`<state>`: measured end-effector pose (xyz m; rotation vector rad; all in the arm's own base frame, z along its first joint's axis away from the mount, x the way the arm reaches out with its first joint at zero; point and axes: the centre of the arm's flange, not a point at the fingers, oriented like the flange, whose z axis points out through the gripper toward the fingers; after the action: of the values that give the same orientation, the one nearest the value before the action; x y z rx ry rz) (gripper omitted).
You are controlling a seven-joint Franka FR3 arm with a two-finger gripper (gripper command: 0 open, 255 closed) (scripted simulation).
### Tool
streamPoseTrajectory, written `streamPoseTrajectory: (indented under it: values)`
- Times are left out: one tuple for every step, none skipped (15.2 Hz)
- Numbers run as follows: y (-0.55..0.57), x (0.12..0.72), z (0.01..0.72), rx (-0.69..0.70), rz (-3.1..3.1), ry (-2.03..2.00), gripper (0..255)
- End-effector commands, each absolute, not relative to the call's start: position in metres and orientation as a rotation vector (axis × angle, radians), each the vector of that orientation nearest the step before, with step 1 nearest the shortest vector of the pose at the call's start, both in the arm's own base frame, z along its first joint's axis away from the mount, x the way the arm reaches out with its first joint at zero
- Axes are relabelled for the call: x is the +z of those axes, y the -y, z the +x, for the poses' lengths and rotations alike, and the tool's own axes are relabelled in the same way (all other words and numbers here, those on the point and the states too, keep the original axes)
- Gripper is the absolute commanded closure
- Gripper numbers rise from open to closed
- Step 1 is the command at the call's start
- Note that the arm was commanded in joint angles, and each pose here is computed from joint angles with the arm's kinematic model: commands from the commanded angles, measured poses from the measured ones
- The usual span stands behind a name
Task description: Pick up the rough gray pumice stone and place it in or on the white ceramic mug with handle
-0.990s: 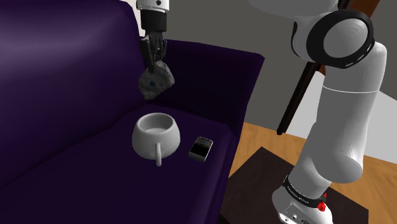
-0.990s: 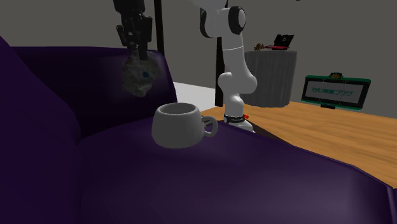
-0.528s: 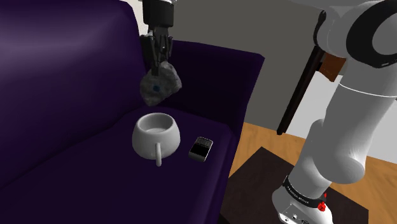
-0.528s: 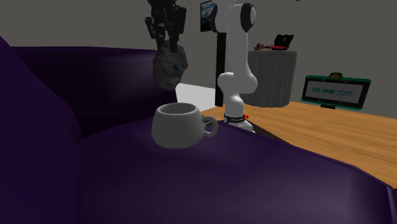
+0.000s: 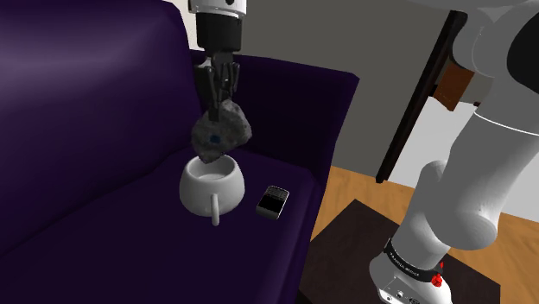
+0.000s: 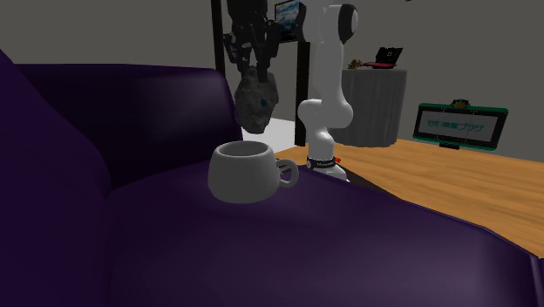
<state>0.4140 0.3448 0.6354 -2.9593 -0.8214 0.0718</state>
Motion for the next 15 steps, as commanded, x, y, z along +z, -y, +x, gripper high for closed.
streamPoseTrajectory:
  values:
    - [-0.345, 0.627, 0.414, 0.070, -2.959, 0.821, 255]
    - [-0.345, 0.621, 0.414, 0.070, -2.959, 0.821, 255]
    - [-0.345, 0.616, 0.414, 0.070, -2.959, 0.821, 255]
    - [-0.345, 0.611, 0.414, 0.070, -2.959, 0.821, 255]
    - [-0.345, 0.605, 0.414, 0.070, -2.959, 0.821, 255]
    - [-0.345, 0.600, 0.414, 0.070, -2.959, 0.821, 255]
    - [-0.345, 0.595, 0.414, 0.070, -2.959, 0.821, 255]
    - [-0.345, 0.590, 0.414, 0.070, -2.959, 0.821, 255]
    - [-0.345, 0.584, 0.414, 0.070, -2.959, 0.821, 255]
    - [-0.345, 0.579, 0.414, 0.070, -2.959, 0.821, 255]
    - [-0.345, 0.574, 0.414, 0.070, -2.959, 0.821, 255]
    - [-0.345, 0.569, 0.414, 0.070, -2.959, 0.821, 255]
    - [-0.345, 0.565, 0.414, 0.070, -2.959, 0.821, 255]
    - [-0.345, 0.565, 0.414, 0.070, -2.959, 0.821, 255]
    - [-0.345, 0.565, 0.414, 0.070, -2.959, 0.821, 255]
